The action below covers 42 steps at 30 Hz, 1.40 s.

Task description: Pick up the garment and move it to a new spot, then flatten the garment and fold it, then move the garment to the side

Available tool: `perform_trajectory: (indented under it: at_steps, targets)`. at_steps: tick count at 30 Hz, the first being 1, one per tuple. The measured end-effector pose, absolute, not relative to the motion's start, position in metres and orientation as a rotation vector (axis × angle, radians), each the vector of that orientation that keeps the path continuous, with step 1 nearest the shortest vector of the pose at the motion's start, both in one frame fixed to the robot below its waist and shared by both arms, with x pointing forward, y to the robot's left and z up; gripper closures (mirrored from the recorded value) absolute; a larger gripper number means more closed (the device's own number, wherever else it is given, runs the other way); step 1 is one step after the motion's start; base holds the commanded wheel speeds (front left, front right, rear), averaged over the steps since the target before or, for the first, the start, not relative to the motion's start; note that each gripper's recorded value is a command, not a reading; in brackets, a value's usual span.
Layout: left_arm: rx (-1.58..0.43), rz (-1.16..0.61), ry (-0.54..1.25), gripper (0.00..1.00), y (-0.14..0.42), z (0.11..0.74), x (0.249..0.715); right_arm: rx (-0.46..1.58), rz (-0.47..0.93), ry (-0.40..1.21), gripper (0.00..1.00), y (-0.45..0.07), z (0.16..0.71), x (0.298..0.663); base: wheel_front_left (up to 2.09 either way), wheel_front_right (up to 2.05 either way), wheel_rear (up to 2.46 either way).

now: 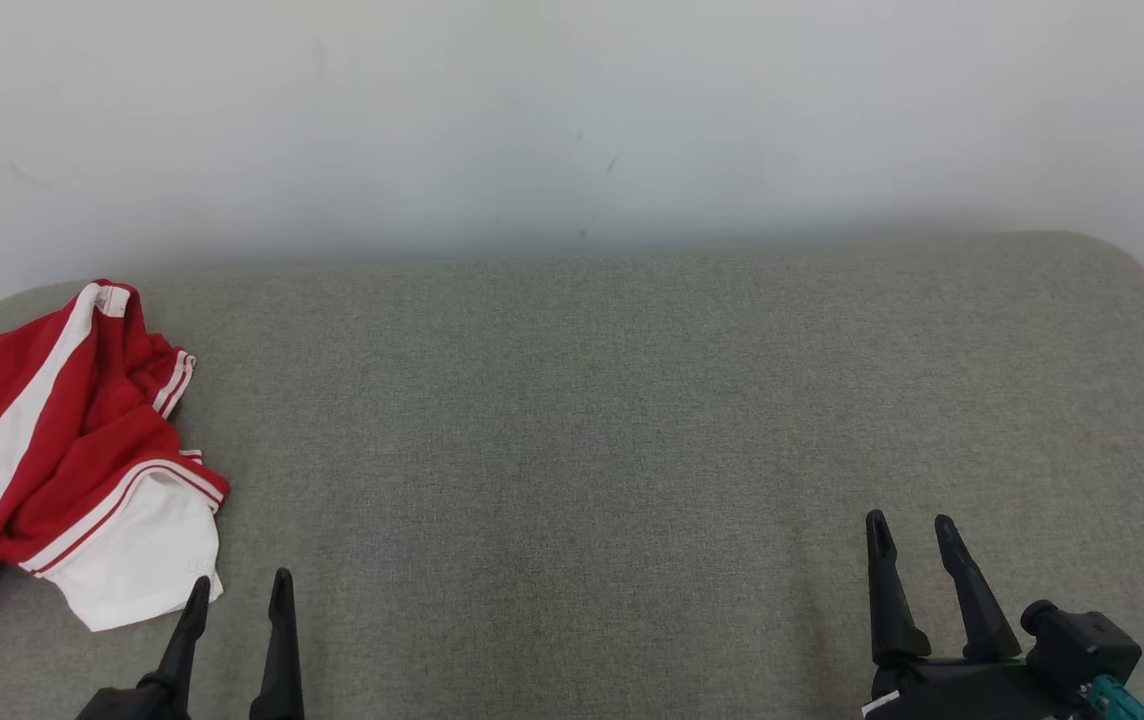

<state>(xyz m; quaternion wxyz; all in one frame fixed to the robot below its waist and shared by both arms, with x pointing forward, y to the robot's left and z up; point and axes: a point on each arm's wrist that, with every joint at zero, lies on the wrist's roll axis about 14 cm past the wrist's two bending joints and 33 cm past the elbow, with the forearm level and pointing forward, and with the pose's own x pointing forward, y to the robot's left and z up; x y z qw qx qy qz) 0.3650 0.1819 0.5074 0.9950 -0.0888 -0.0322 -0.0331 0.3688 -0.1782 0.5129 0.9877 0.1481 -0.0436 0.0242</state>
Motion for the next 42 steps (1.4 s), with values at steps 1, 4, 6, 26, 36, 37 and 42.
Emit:
perform_trajectory:
  at_steps: [1, 4, 6, 26, 36, 37, 42]
  targets:
    - [-0.174, -0.063, -0.066, 0.00, 0.183, 0.507, 0.364, 0.288, 0.050, -0.088, 0.00, -0.178, 0.513, 0.369, 0.00, 0.00, 0.00]
    - [-0.153, -0.059, -0.067, 0.00, 0.185, 0.507, 0.364, 0.266, 0.053, -0.090, 0.00, -0.178, 0.513, 0.368, 0.00, 0.00, 0.00]
    - [-0.138, -0.060, -0.070, 0.00, 0.185, 0.507, 0.363, 0.253, 0.053, -0.092, 0.00, -0.178, 0.513, 0.368, 0.00, 0.00, 0.00]
    - [-0.070, -0.057, -0.071, 0.00, 0.186, 0.502, 0.359, 0.161, 0.054, -0.094, 0.00, -0.180, 0.509, 0.365, 0.00, 0.00, 0.00]
    - [-0.060, -0.049, -0.040, 0.00, 0.188, 0.493, 0.356, 0.152, 0.047, -0.074, 0.00, -0.182, 0.502, 0.363, 0.00, 0.00, 0.00]
    - [-0.052, -0.046, -0.036, 0.00, 0.189, 0.491, 0.356, 0.147, 0.046, -0.070, 0.00, -0.182, 0.501, 0.363, 0.00, 0.00, 0.00]
    - [-0.049, -0.040, -0.034, 0.00, 0.190, 0.491, 0.355, 0.144, 0.039, -0.049, 0.00, -0.184, 0.494, 0.362, 0.00, 0.00, 0.00]
